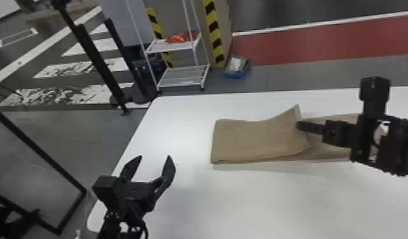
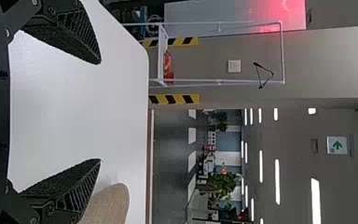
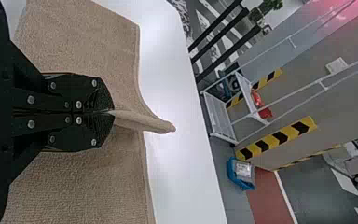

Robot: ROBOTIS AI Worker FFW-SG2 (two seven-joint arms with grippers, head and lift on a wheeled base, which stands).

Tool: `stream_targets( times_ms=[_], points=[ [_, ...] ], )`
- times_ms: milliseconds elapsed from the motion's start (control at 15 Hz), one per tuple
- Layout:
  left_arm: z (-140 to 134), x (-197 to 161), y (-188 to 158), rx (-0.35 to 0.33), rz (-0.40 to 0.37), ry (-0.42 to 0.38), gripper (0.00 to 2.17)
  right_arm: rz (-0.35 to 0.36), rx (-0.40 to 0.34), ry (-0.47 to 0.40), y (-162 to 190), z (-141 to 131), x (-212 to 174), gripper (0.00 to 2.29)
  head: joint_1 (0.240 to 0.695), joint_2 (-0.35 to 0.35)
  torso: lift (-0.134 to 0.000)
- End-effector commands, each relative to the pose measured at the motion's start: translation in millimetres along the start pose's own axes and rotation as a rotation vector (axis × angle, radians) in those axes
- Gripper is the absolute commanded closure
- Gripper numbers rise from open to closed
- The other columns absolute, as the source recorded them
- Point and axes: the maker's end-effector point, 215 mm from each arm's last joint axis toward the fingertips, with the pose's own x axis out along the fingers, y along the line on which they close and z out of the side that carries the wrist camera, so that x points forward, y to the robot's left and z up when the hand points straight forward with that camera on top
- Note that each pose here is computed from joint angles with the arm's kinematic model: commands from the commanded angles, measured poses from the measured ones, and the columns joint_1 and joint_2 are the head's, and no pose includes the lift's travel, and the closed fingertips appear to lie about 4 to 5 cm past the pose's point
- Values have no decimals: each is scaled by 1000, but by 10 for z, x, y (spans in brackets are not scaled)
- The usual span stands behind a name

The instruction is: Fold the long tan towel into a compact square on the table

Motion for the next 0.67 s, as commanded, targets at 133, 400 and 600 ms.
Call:
stream_targets(
  times_ms=[133,400,600],
  points=[
    [51,9,17,-3,4,-12,147,20,52,-88,-9,257,-380,1656,695,350,-123],
    [124,20,-2,3,-3,-32,147,-9,73,-67,-190,142,-305,1656,695,341,-123],
    [175,21,-22,4,-7,-47,147,-6,88,-78,-268,106,-296,1656,695,335,-123]
  ],
)
